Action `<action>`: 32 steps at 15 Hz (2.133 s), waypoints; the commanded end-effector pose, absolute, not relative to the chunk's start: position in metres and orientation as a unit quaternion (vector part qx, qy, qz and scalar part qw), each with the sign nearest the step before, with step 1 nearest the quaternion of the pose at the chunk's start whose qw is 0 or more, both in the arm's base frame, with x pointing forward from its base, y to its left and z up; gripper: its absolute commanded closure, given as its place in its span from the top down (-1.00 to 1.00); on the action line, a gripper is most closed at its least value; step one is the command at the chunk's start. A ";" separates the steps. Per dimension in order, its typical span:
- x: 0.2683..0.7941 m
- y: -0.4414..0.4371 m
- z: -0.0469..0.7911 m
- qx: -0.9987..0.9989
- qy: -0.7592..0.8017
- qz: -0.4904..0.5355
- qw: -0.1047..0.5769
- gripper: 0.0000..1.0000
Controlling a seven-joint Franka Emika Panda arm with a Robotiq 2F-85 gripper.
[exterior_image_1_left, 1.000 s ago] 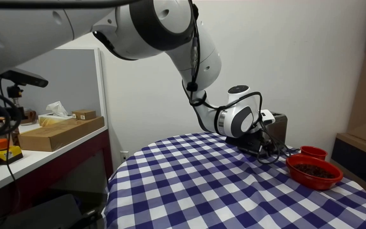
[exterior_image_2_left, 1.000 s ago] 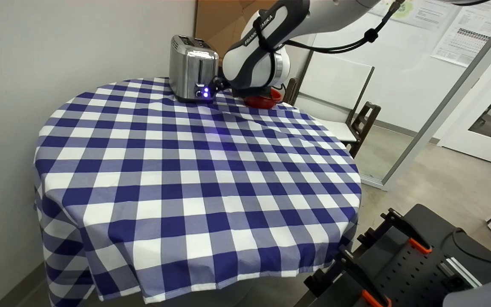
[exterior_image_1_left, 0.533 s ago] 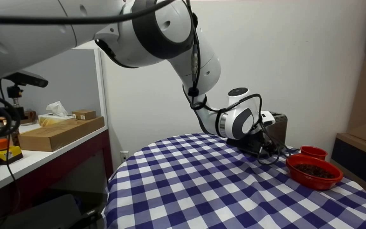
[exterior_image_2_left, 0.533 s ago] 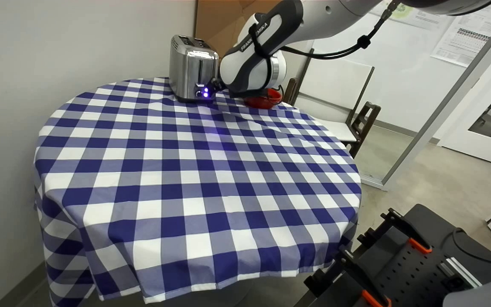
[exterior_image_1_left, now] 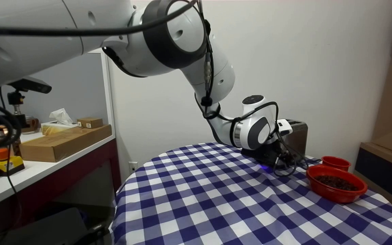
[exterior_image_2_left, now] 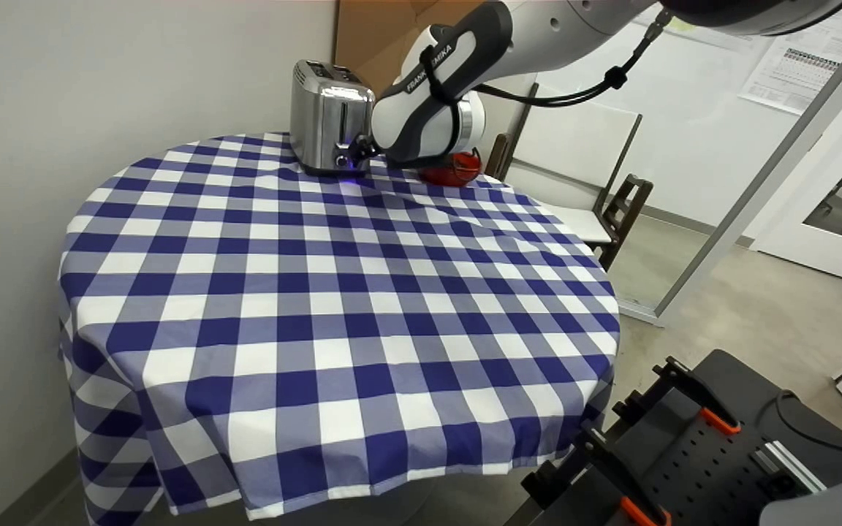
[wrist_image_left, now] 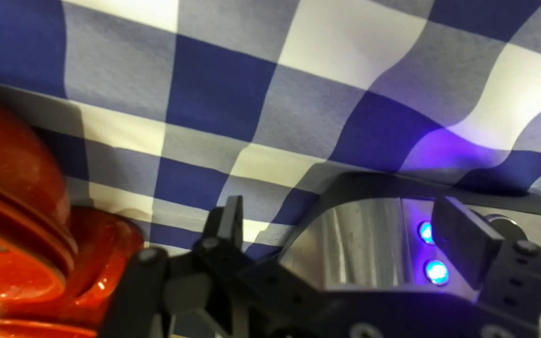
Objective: Turn off the toaster
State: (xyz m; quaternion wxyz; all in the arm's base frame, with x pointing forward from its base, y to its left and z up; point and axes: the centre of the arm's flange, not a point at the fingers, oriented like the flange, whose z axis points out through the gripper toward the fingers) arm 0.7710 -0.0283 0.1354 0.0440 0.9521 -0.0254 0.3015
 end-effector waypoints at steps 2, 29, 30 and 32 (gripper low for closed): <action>0.786 -0.025 0.130 0.948 -0.033 0.313 0.049 1.00; 0.650 -0.053 0.274 0.996 -0.091 0.009 -0.004 1.00; 0.639 -0.053 0.278 0.996 -0.094 -0.007 -0.011 1.00; 0.614 -0.051 0.288 0.994 -0.100 -0.038 -0.028 1.00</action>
